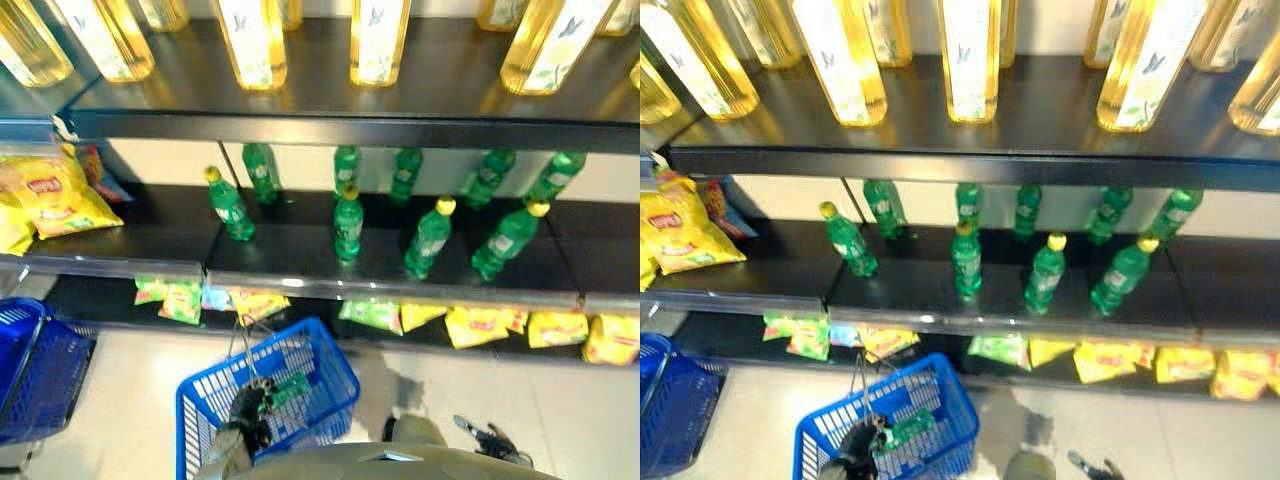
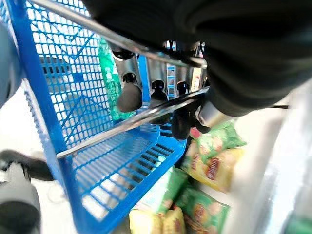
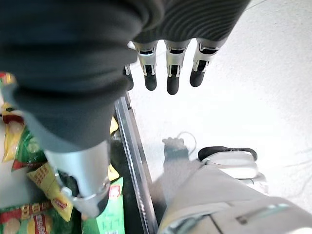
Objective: Pick up the snacks into the basket
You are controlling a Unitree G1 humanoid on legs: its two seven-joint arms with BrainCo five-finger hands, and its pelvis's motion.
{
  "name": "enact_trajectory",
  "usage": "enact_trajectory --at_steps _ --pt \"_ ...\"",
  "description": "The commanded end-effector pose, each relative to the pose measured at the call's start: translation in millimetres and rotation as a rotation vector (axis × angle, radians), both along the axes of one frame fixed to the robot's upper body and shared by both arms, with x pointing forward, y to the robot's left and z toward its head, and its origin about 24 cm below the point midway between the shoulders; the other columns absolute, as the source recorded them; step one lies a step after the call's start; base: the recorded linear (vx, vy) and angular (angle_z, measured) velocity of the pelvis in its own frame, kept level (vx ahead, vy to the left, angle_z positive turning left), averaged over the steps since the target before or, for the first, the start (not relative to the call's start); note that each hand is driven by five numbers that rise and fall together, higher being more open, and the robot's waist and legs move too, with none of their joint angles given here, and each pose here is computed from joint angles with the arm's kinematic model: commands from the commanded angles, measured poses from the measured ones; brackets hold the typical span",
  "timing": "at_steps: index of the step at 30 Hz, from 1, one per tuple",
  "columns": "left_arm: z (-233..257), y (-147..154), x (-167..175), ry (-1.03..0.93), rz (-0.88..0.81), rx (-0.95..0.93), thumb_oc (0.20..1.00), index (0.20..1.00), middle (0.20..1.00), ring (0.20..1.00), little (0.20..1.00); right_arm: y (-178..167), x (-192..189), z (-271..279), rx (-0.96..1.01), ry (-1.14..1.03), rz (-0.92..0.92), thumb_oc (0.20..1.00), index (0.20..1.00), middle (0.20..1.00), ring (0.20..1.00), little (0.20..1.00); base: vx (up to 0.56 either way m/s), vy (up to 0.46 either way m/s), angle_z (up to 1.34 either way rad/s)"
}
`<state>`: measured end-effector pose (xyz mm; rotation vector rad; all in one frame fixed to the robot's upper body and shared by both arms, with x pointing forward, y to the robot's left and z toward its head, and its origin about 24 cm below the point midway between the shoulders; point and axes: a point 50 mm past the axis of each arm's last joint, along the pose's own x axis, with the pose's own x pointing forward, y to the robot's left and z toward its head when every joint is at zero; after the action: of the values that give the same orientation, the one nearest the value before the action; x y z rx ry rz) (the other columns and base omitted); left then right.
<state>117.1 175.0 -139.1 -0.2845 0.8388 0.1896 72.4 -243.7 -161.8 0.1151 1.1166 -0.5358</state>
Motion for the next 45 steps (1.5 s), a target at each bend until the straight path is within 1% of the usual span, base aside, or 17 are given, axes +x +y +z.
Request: enact_trajectory --at_steps 1,7,11,15,19,22,24,28,29,33,36,41,45 --pt "43 -3 54 -0.342 0.036 -0.062 0.2 0.2 0.2 0.2 0.2 -1 16 3 -0.031 -0.026 0.032 1.0 1.0 1.0 1.0 1.0 0.0 0.075 -0.37" --pt "42 6 53 -0.326 0.051 -0.02 0.2 0.2 0.2 0.2 0.2 -1 10 2 -0.021 -0.021 0.021 1.0 1.0 1.0 1.0 1.0 0.13 0.261 -0.21" --pt "42 5 55 -0.325 0.069 -0.019 0.2 0.2 0.2 0.2 0.2 -4 10 3 -0.026 -0.025 0.014 1.0 1.0 1.0 1.0 1.0 0.17 0.469 -0.2" --pt "45 -1 65 -0.344 0.022 -0.023 0.2 0.2 0.2 0.2 0.2 -6 0 1 -0.013 0.003 -0.033 1.0 1.0 1.0 1.0 1.0 0.17 0.516 -0.23" --pt "49 0 71 -0.363 -0.029 0.009 0.2 0.2 0.2 0.2 0.2 -8 0 1 -0.024 0.024 -0.049 1.0 1.0 1.0 1.0 1.0 0.08 0.428 0.01" --pt "53 4 70 -0.381 -0.071 0.033 0.2 0.2 0.2 0.2 0.2 0 17 3 -0.016 -0.02 0.007 1.0 1.0 1.0 1.0 1.0 0.15 0.537 -0.29" --pt "52 6 70 -0.375 -0.081 0.045 0.2 0.2 0.2 0.2 0.2 5 21 2 -0.003 -0.032 0.027 1.0 1.0 1.0 1.0 1.0 0.08 0.335 -0.08" --pt "48 6 65 -0.355 -0.076 0.039 0.2 0.2 0.2 0.2 0.2 13 21 1 0.022 -0.046 0.07 1.0 1.0 1.0 1.0 1.0 0.04 0.143 -0.01" --pt "45 3 62 -0.342 -0.073 0.023 0.2 0.2 0.2 0.2 0.2 14 13 -1 0.033 -0.032 0.06 1.0 1.0 1.0 1.0 1.0 0.08 0.064 0.25" --pt "43 -4 56 -0.336 -0.073 -0.009 0.2 0.2 0.2 0.2 0.2 18 4 -4 0.044 -0.002 0.085 1.0 1.0 1.0 1.0 1.0 0.05 0.011 0.5" --pt "47 -5 58 -0.357 -0.058 -0.031 0.2 0.2 0.2 0.2 0.2 14 0 -4 0.027 0.022 0.102 1.0 1.0 1.0 1.0 1.0 0.02 -0.02 0.04" --pt "47 -3 58 -0.356 -0.037 -0.032 0.2 0.2 0.2 0.2 0.2 4 4 -1 -0.007 0.027 0.102 1.0 1.0 1.0 1.0 1.0 -0.02 0.098 0.05" --pt "46 0 57 -0.349 -0.014 -0.02 0.2 0.2 0.2 0.2 0.2 5 4 -1 -0.001 0.018 0.093 1.0 1.0 1.0 1.0 1.0 0.04 0.226 -0.34"
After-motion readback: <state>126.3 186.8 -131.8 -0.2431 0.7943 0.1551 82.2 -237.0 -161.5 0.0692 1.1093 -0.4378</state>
